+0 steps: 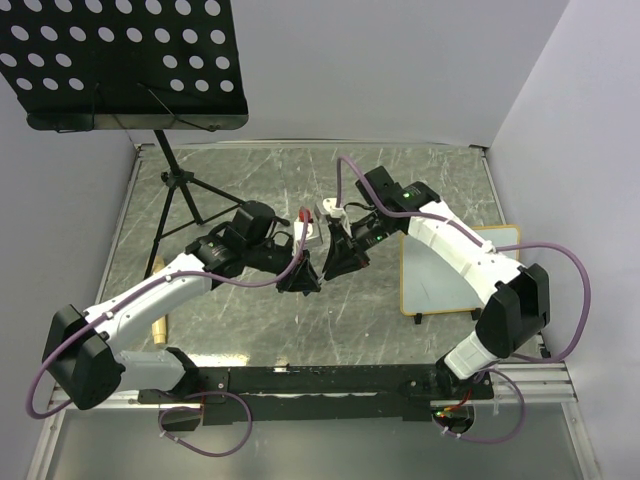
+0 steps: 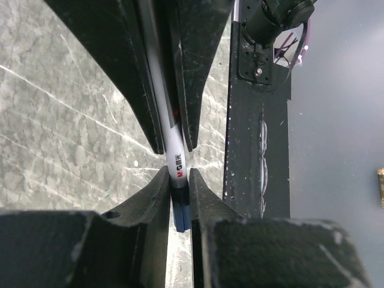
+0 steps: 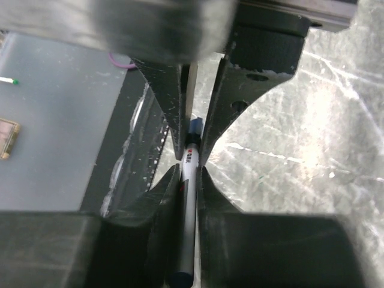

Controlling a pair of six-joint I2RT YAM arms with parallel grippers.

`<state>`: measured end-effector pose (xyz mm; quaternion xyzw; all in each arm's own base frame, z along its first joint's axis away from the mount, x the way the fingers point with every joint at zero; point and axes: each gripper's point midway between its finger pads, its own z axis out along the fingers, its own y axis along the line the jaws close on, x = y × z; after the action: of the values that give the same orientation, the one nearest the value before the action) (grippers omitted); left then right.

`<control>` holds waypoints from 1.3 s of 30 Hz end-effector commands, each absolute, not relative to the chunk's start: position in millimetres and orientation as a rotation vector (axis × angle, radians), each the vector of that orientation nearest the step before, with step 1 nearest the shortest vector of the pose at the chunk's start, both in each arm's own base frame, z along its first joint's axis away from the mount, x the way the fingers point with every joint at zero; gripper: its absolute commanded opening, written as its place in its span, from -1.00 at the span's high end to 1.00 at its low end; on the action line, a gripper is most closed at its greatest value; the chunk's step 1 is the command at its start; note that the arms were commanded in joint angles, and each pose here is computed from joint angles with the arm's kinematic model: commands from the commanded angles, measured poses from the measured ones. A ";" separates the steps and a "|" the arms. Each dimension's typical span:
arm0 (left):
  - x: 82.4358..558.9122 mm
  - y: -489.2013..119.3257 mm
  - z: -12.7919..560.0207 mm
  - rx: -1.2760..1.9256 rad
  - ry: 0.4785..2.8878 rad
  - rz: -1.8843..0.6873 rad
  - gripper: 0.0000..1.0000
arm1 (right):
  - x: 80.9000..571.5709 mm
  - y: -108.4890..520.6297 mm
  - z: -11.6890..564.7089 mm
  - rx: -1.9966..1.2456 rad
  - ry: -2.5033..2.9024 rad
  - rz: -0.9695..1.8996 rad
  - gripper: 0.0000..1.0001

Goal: Write a sentence on the whiteboard
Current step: Open the pen cap from the whiteboard marker, then place the pen cap at the center of the board.

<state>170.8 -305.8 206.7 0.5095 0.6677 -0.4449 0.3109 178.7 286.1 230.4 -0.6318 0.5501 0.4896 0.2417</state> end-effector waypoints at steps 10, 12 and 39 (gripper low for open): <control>177.5 -287.3 197.9 1.354 1.728 -1.125 0.98 | 193.3 277.2 255.5 -1.637 1.567 1.344 1.00; 177.4 -282.3 185.1 1.368 1.764 -1.112 0.98 | 199.7 270.3 260.9 -1.605 1.568 1.318 1.00; 246.7 -239.1 112.4 0.543 2.249 -0.844 0.92 | 276.1 178.0 310.5 -1.005 1.715 0.838 1.00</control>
<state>216.9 -243.9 113.9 0.3305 0.8236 -0.3511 0.2988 262.3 193.2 287.6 -0.4568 0.6960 0.3634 0.4181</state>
